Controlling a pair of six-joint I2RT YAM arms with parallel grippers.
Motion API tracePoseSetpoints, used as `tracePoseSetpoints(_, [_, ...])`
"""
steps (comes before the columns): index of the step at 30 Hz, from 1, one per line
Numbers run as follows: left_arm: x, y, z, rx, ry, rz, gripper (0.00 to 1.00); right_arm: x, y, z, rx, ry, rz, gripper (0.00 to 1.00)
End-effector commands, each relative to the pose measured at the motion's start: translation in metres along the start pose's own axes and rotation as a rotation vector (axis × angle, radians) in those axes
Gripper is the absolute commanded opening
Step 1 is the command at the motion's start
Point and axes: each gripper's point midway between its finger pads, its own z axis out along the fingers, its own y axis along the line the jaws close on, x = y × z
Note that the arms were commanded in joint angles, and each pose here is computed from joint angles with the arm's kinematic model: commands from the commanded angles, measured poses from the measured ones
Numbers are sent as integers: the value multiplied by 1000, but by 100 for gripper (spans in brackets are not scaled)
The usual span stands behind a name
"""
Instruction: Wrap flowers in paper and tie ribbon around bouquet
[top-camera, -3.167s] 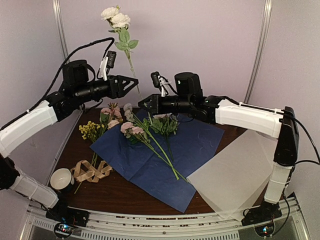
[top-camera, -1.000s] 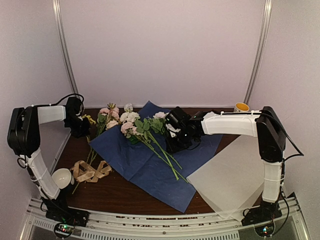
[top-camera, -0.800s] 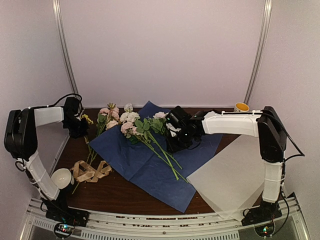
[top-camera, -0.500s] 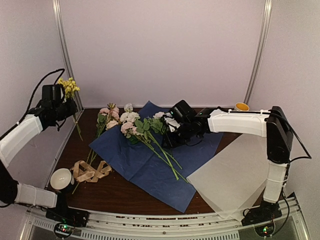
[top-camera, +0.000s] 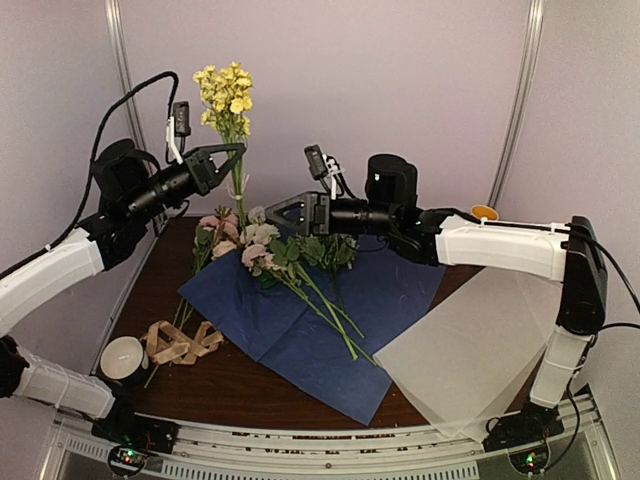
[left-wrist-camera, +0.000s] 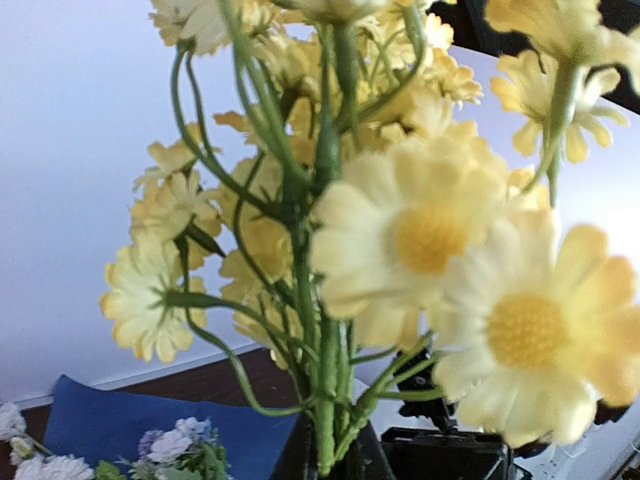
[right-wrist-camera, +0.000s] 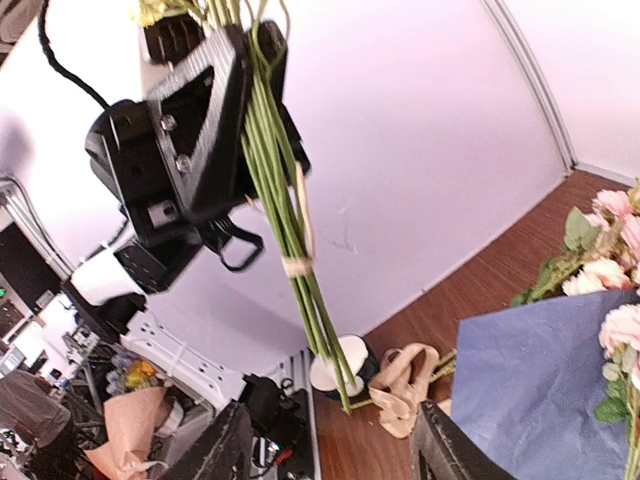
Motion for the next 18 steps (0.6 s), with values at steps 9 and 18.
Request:
tracePoseSetpoints(9, [3,-60,32,275,-29,-43,0,-31,26,13,-104,-106,0,41])
tracePoseSetpoints(18, [29,-50,44,260,29,-92,0,-30,6,12,-8,-94,12,0])
